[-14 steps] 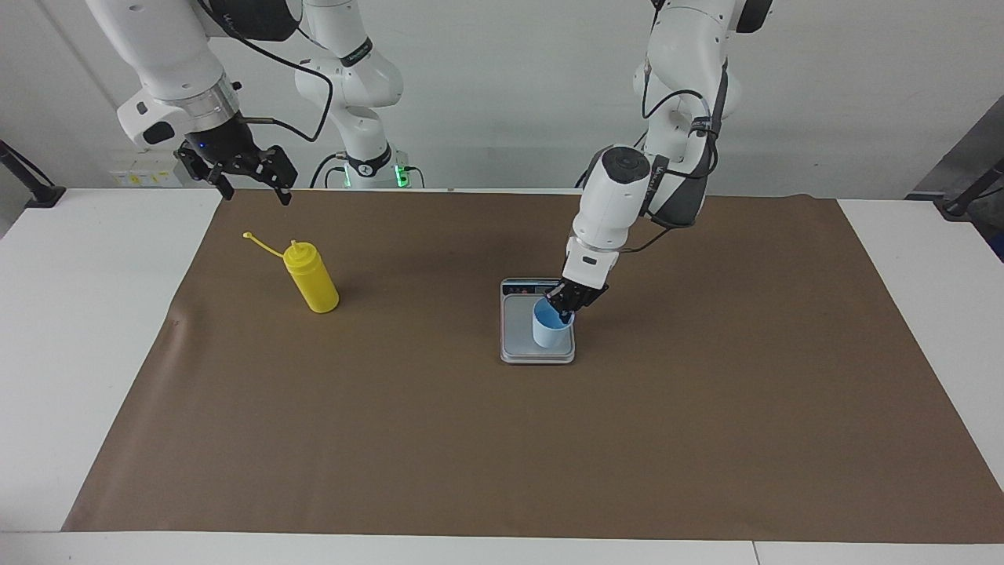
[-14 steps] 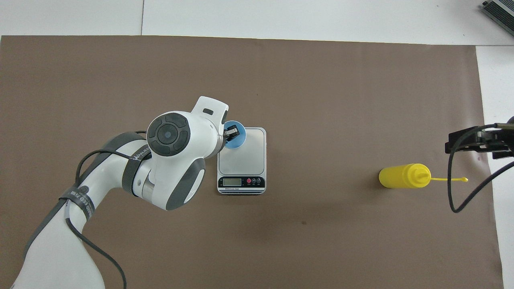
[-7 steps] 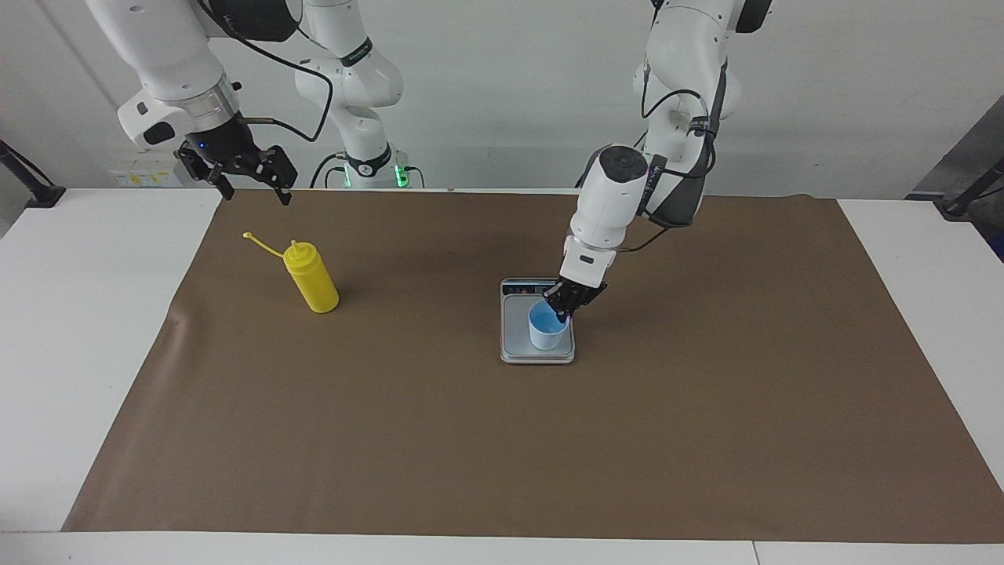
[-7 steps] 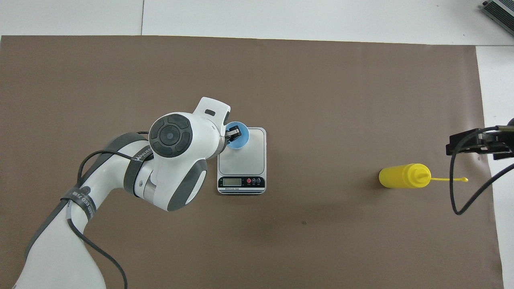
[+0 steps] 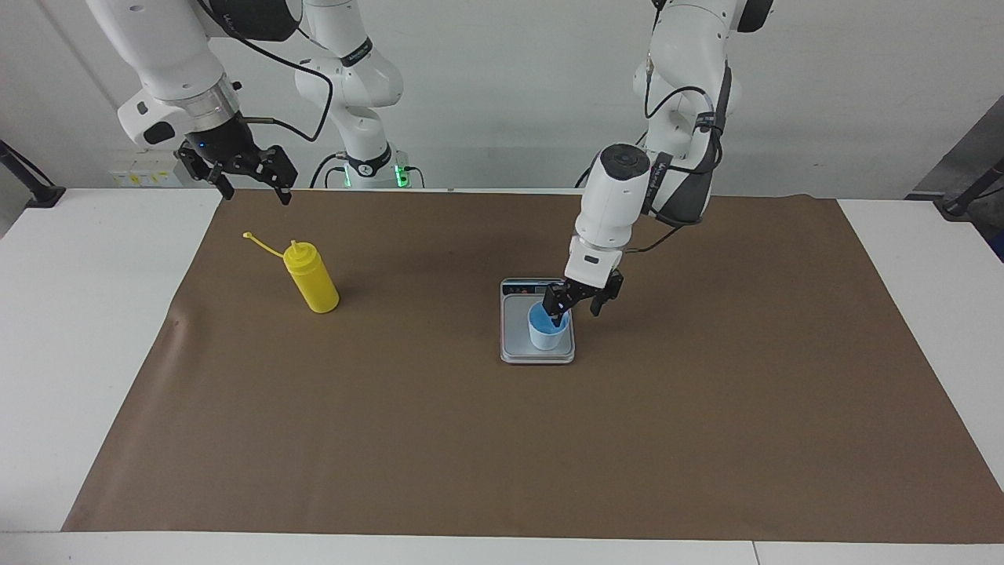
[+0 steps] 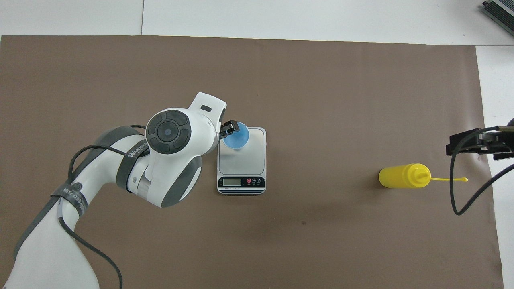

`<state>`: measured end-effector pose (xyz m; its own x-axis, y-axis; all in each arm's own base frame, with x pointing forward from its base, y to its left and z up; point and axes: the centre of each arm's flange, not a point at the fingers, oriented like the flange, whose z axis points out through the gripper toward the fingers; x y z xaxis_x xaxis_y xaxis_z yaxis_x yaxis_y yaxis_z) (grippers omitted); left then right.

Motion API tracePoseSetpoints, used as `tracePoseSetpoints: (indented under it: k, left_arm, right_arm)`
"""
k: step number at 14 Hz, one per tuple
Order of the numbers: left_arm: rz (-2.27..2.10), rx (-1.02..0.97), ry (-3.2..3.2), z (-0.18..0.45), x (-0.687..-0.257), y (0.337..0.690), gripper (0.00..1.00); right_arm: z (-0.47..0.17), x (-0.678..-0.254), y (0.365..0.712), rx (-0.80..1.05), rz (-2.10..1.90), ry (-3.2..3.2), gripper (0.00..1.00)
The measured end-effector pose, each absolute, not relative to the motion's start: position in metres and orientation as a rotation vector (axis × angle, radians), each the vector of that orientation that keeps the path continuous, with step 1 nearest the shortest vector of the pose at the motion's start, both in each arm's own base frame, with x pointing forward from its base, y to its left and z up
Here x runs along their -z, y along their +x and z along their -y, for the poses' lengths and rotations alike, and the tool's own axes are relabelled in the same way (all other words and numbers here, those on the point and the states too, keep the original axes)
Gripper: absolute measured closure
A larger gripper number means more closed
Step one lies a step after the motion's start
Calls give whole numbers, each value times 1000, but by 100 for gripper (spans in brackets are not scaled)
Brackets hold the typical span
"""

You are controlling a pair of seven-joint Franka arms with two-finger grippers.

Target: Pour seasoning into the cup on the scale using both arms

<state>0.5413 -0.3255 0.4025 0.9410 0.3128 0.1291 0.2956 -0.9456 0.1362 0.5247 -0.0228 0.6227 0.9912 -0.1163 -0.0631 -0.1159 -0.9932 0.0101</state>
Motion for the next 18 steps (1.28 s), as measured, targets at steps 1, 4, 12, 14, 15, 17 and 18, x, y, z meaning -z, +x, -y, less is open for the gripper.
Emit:
tracePoseSetpoints:
  k: [1, 4, 12, 14, 15, 17, 18]
  left_arm:
    - [-450, -240, 2990, 315, -414, 548, 0]
    - [-364, -242, 3034, 265, -451, 562, 0]
    - [-167, -165, 3127, 136, -487, 579, 0]
    - [-130, -135, 3131, 108, -486, 582, 0]
    - [-112, -121, 3125, 96, -487, 583, 0]
    - [-62, -90, 3115, 71, -492, 581, 0]
    - [-40, -79, 3113, 58, -496, 579, 0]
  right_arm:
    - [23, -623, 525, 100, 182, 3128, 0]
    - [23, -623, 525, 100, 182, 3128, 0]
    - [25, -625, 523, 91, 111, 3133, 0]
    - [34, -626, 523, 89, 17, 3138, 0]
    - [40, -626, 522, 89, -35, 3140, 0]
    - [57, -625, 521, 78, -165, 3139, 0]
    - [66, -623, 521, 60, -230, 3135, 0]
